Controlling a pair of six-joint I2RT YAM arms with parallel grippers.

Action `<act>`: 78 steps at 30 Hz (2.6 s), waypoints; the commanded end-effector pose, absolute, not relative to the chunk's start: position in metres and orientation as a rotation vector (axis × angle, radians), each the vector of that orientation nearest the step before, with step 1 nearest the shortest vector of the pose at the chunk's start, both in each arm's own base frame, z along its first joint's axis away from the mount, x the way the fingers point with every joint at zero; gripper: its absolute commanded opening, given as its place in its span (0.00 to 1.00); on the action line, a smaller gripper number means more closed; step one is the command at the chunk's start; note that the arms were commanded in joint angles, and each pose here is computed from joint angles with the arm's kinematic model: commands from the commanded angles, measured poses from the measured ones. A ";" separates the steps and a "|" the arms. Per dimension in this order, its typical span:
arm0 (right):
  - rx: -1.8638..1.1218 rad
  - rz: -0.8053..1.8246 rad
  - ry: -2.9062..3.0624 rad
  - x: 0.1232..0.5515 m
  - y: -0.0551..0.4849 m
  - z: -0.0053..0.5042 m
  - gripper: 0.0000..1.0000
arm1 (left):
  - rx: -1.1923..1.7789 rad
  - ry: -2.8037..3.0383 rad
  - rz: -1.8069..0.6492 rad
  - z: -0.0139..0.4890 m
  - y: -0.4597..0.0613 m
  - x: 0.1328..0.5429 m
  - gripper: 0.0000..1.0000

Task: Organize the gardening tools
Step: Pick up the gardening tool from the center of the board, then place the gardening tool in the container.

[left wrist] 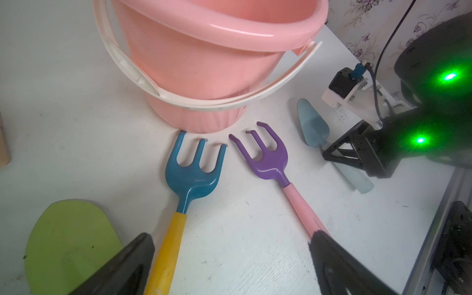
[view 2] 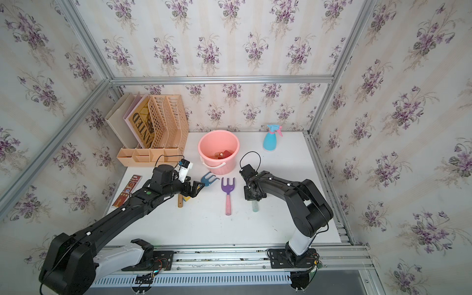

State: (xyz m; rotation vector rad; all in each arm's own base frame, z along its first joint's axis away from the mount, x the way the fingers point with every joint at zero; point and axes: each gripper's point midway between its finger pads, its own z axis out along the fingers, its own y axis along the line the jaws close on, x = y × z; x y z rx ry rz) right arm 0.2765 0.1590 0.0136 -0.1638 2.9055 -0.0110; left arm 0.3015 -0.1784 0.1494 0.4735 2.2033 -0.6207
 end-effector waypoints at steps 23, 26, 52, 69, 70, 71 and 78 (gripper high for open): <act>-0.065 0.378 1.871 0.406 0.245 0.326 0.00 | 0.445 2.170 -0.634 0.156 -0.180 0.304 0.99; -0.104 0.383 1.811 0.435 0.272 0.345 0.00 | 0.444 2.172 -0.622 0.157 -0.179 0.303 0.99; -0.174 0.351 1.981 0.511 0.361 0.197 0.00 | 0.434 2.169 -0.553 0.161 -0.168 0.301 0.99; -0.153 0.329 2.089 0.517 0.351 0.145 0.02 | 0.434 2.170 -0.545 0.161 -0.167 0.300 1.00; -0.154 0.329 2.089 0.518 0.351 0.145 0.05 | 0.433 2.169 -0.543 0.161 -0.167 0.301 0.99; -0.156 0.328 2.089 0.517 0.351 0.145 0.09 | 0.434 2.170 -0.543 0.161 -0.167 0.300 0.99; -0.150 0.324 2.068 0.517 0.347 0.155 0.35 | 0.432 2.174 -0.538 0.160 -0.166 0.300 0.99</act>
